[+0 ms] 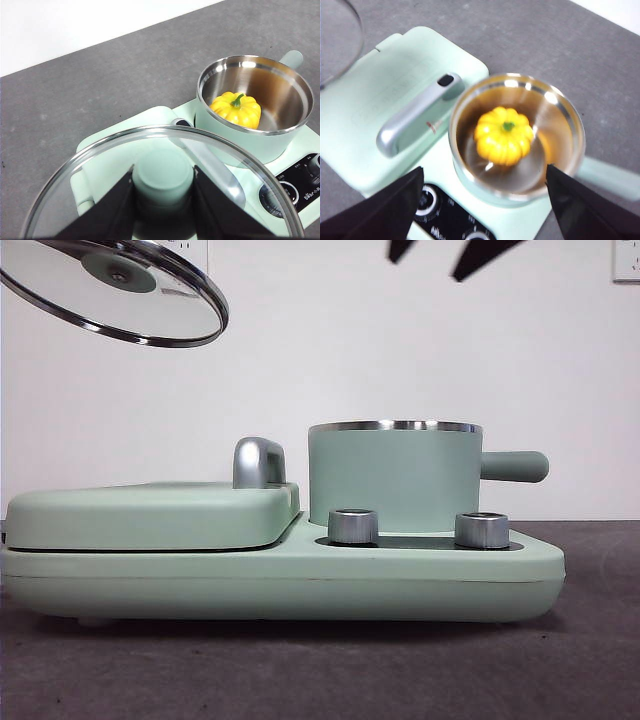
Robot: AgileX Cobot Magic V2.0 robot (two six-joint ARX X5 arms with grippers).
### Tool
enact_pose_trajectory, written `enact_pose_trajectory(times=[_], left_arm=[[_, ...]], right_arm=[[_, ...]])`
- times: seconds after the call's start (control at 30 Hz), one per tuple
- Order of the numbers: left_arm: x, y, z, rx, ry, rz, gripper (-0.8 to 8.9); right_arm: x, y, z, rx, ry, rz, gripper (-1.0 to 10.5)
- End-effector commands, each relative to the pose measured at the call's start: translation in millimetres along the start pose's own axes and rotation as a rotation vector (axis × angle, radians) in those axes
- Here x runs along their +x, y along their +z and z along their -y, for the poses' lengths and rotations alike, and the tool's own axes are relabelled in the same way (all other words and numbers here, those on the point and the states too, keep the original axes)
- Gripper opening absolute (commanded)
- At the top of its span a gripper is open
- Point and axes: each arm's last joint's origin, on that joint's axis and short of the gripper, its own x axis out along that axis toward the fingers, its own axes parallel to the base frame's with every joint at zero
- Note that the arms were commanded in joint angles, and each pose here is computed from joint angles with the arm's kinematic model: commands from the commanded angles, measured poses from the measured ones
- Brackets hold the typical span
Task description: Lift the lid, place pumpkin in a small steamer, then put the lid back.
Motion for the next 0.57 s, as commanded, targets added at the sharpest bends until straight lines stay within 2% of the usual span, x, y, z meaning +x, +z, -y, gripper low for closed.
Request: enact_pose_trajectory(times=[0.03,0.27,0.4,0.57], left_arm=[[-2.3,8.7,1.1,0.0,-0.033,0.047,0.09],[5.7,9.2,4.9,-0.003,-0.132,0.044,0.09],[16.6,10.7,10.6,-0.001,-0.184,0.047,0.09],[41.2,13.5,22.5,0.015,-0.228,0.066,0.08]], right_arm=[[-13.7,-19.0,-1.0,0.023,0.006,0.051,3.8],[-50.2,-71.0,3.6,0.041,-0.031,0.135,3.8],[-68.8,-90.8,6.0,0.063,-0.057,0.191,3.8],[-87.2,-105.0,8.7,0.071,-0.097,0.198,3.8]])
